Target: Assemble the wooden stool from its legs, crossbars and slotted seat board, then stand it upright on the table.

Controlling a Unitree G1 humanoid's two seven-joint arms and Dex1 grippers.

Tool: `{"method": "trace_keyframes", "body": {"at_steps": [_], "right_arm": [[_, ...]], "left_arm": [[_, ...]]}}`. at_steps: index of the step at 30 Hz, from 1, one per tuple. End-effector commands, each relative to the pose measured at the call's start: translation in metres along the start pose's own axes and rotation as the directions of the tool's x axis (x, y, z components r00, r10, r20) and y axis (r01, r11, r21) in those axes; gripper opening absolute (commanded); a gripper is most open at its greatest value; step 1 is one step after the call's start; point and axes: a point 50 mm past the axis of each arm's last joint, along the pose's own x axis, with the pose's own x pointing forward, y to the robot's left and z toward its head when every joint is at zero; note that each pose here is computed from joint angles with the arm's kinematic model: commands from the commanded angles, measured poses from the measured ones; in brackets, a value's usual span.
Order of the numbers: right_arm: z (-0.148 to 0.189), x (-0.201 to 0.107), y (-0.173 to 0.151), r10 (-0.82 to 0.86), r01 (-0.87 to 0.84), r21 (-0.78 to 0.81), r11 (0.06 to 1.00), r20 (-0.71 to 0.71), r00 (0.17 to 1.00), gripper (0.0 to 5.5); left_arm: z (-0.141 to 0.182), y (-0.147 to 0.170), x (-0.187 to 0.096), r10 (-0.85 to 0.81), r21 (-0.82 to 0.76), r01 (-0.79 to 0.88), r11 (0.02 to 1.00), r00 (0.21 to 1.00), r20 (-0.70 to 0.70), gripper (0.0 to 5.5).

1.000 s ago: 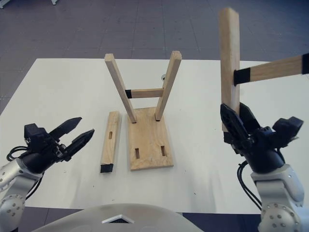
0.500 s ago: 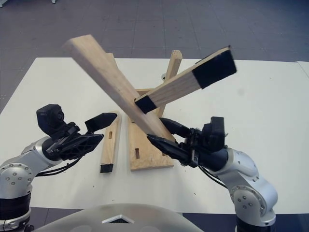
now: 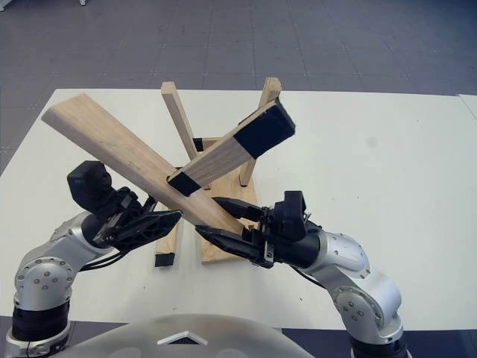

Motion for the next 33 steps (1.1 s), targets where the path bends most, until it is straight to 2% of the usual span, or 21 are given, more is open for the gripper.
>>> {"method": "trace_keyframes", "body": {"at_steps": [1,8,14,23,28,31,33], "right_arm": [[0.003,0.006,0.0,0.015,-0.014,-0.004,1.0,0.026,1.0,2.06],[0.001,0.009,0.001,0.029,-0.033,0.071,0.997,0.048,0.998,2.06],[-0.003,0.011,0.003,0.043,-0.049,0.115,0.992,0.051,0.998,2.05],[-0.015,0.01,0.007,0.066,-0.065,0.187,0.98,-0.001,0.998,2.05],[-0.027,0.009,0.006,0.061,-0.049,0.248,0.968,-0.042,0.997,2.05],[-0.029,0.009,0.005,0.059,-0.046,0.253,0.966,-0.046,0.997,2.04],[-0.029,0.009,0.005,0.057,-0.043,0.253,0.966,-0.046,0.997,2.04]], "left_arm": [[-0.01,-0.007,0.003,-0.055,0.04,0.057,0.998,0.997,-0.048,4.54],[-0.014,-0.012,0.003,-0.1,0.076,0.104,0.992,0.994,-0.045,3.47],[-0.008,-0.009,0.005,-0.086,0.106,0.082,0.991,0.996,0.032,2.73],[-0.005,-0.012,0.006,-0.096,0.125,0.087,0.988,0.993,0.066,2.7],[-0.001,-0.013,0.008,-0.089,0.16,0.074,0.984,0.992,0.088,2.51],[-0.002,-0.016,0.009,-0.123,0.081,0.117,0.99,0.99,0.068,2.51],[-0.003,-0.018,0.009,-0.139,0.032,0.137,0.99,0.989,0.059,2.79]]}}
